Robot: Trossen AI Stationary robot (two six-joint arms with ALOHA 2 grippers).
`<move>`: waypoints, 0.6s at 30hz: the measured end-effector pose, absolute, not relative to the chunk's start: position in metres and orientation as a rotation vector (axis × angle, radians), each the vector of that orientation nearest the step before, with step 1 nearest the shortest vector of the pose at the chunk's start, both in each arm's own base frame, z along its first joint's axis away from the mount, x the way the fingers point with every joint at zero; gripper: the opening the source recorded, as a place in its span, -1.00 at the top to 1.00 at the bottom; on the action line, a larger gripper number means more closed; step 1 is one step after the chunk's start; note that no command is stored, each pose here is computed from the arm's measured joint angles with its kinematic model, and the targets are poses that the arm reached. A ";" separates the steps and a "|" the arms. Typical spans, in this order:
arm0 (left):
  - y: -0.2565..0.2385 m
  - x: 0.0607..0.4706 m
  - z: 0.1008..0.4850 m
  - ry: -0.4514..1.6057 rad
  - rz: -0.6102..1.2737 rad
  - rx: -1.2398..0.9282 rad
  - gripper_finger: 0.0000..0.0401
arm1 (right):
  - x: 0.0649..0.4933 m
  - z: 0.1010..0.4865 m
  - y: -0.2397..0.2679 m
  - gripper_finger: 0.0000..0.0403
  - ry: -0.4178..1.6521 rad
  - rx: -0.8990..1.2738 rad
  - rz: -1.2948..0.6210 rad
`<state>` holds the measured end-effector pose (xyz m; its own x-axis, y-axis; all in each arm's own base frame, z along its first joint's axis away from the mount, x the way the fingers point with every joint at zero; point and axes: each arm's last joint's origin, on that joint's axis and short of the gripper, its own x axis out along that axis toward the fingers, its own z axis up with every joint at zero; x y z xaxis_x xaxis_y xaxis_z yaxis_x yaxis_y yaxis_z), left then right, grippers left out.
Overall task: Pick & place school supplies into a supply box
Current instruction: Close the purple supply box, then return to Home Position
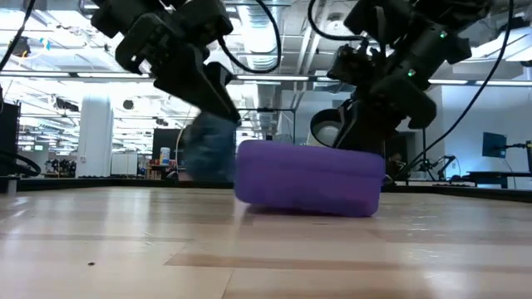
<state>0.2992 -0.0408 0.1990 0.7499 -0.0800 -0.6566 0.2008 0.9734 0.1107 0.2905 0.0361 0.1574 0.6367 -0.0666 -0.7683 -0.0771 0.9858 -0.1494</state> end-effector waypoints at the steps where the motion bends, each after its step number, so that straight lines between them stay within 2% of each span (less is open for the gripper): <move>1: -0.041 0.299 0.201 0.697 -0.154 0.179 0.12 | 0.288 0.161 0.037 0.41 0.876 -0.182 0.012; 18: -0.040 0.281 0.245 0.521 -0.147 0.169 0.12 | 0.266 0.217 0.059 0.41 0.655 -0.228 0.109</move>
